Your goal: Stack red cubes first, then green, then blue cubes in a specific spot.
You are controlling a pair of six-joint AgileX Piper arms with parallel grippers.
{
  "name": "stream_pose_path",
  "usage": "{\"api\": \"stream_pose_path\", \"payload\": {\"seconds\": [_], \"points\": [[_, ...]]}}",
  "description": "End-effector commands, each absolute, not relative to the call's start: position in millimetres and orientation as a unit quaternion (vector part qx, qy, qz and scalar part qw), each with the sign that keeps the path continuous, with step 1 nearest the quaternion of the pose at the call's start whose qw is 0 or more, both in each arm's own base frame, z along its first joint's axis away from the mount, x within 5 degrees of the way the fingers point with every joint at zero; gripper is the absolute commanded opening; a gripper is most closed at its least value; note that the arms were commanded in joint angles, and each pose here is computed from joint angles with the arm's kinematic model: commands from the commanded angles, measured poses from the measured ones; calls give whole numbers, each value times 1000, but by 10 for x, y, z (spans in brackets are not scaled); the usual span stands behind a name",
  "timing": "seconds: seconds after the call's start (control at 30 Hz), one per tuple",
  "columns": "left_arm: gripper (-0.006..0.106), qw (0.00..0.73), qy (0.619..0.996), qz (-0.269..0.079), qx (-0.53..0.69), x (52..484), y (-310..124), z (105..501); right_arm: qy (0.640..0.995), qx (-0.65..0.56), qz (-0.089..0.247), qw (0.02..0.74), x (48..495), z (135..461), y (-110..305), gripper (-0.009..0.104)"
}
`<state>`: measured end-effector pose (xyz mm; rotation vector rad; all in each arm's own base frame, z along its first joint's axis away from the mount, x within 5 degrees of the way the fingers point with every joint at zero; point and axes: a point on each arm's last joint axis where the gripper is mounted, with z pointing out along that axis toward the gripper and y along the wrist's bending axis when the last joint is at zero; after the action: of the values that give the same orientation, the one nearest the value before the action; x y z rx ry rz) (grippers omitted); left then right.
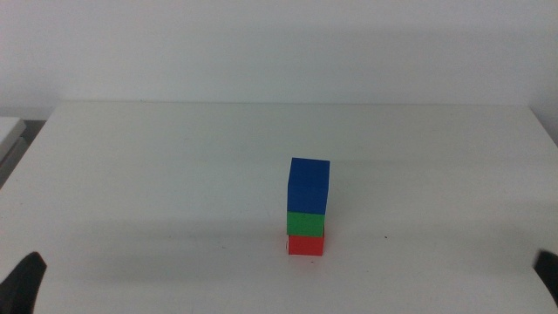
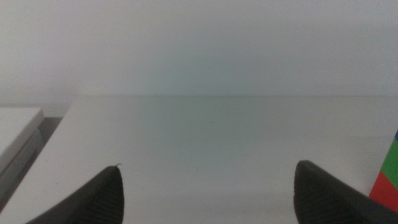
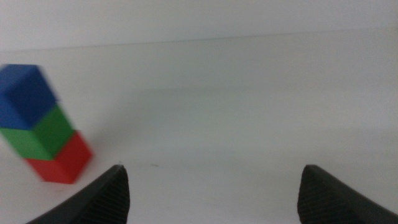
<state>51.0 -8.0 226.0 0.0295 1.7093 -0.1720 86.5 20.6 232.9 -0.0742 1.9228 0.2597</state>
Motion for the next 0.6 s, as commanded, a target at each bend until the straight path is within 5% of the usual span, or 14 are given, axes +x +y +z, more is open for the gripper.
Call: {"api": "stream_pose_path", "payload": {"seconds": [0.0,0.23,0.57], "points": [[94,671,737,-82,7,510,-79,2208,810,-11,86,580,732,2171,110,93],[94,675,734,-76,5,551,-73,2014,774,29,65,629,547,1870,16,93],[94,676,733,-76,5,558,-72,1984,780,30,57,622,544,1853,6,93]]}}
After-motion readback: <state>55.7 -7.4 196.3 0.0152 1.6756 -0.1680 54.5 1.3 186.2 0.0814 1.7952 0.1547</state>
